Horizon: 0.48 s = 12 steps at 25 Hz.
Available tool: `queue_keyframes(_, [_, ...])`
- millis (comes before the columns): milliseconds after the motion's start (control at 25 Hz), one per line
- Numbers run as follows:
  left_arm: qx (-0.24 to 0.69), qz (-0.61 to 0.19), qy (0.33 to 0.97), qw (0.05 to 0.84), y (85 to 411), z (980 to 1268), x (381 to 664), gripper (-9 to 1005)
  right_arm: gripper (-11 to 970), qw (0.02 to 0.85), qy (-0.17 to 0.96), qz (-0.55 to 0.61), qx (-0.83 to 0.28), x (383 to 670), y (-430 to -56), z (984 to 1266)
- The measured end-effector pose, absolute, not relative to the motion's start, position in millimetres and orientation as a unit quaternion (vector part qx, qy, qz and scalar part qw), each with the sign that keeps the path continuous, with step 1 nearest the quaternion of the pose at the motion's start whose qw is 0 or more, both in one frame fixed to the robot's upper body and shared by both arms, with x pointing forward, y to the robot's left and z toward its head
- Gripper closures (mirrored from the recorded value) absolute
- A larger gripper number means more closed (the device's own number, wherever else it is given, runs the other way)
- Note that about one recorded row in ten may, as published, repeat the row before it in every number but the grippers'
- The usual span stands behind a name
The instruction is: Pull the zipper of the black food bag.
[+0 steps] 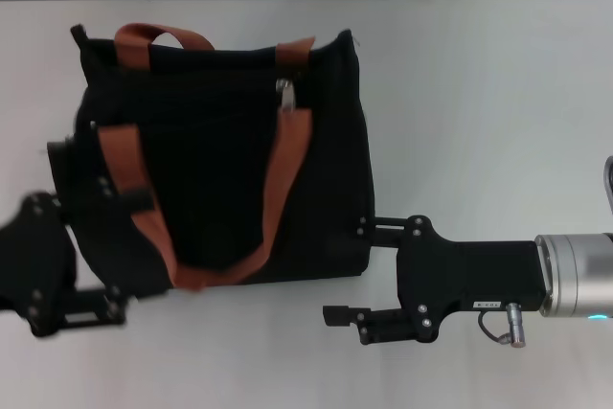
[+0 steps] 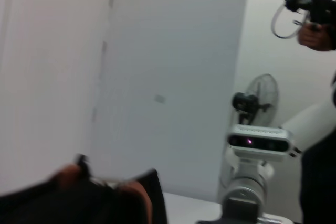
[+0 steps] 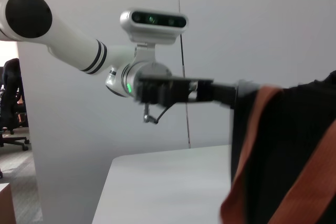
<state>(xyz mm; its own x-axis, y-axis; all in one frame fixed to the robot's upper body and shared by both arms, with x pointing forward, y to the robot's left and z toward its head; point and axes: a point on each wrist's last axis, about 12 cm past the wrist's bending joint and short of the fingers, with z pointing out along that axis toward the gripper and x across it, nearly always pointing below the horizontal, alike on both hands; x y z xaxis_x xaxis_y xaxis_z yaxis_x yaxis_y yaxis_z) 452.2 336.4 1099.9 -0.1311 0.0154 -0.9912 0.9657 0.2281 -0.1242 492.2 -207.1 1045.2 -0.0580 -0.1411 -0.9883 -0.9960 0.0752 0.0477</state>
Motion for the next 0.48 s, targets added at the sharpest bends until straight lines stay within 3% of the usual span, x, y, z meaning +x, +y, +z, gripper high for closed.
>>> queue_keyframes(480, [0.437, -0.475, 0.621, 0.443, 316, 1062, 433, 195, 218, 0.454, 0.569, 0.463, -0.506, 482, -201, 1034])
